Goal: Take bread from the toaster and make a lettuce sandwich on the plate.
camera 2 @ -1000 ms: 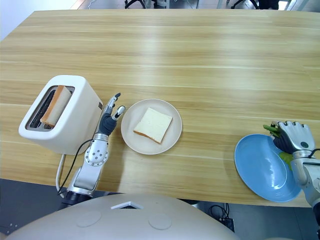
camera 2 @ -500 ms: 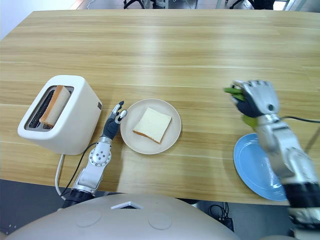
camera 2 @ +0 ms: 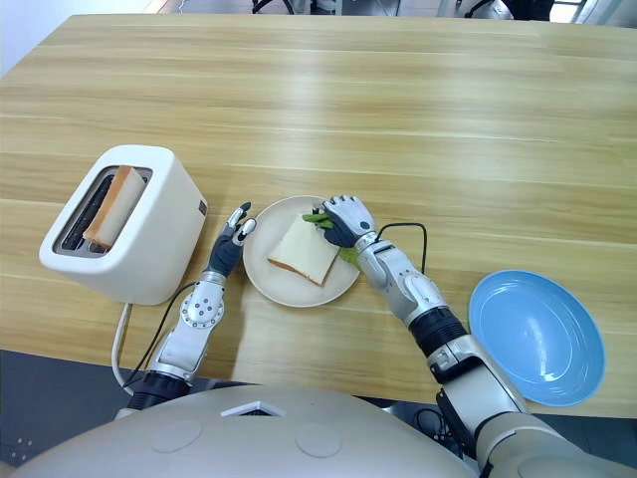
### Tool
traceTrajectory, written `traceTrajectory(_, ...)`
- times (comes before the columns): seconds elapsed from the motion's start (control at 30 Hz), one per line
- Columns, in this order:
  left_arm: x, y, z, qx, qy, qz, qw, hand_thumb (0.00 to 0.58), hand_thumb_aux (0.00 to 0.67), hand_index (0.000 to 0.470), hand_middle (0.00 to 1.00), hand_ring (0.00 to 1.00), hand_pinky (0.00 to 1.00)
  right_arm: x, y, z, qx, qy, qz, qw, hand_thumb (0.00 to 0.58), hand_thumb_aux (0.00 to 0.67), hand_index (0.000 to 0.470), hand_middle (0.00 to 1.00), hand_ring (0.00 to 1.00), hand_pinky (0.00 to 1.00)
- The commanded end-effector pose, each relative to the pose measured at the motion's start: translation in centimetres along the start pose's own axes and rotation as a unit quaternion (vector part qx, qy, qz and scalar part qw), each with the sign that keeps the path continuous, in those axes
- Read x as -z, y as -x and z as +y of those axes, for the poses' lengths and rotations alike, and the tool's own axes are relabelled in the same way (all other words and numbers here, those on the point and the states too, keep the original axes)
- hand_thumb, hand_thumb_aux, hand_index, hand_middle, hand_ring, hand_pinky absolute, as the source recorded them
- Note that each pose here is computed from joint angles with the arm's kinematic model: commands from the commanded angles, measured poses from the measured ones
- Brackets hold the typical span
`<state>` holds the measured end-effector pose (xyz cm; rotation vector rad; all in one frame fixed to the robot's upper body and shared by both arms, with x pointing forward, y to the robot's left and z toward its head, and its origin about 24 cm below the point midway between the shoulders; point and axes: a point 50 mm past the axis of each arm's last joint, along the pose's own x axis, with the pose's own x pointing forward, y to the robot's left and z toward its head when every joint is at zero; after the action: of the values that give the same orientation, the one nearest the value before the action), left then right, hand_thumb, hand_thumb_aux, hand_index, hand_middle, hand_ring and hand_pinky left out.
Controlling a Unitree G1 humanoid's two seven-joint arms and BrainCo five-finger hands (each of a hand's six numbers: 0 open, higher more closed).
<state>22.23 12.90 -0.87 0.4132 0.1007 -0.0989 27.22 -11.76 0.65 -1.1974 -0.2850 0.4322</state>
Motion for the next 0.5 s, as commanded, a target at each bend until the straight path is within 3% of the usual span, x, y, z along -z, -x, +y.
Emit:
traceTrajectory(0.03,0.2,0.1,0.0,0.008,-0.003,0.004,1.000,0.000,0.000,0.000,0.00,0.00,0.00,-0.1,0.5,0.6,-0.003,-0.005,-0.004,1.000,0.580,0.670,0.460,1.00,1.00,1.00)
traceTrajectory(0.5,0.5,0.1,-1.0,0.035,-0.004,0.009,0.999,0.000,0.000,0.000,0.00,0.00,0.00,-3.9,-0.5,-1.6,0.049,-0.032,-0.059,0.997,0.580,0.670,0.460,1.00,1.00,1.00)
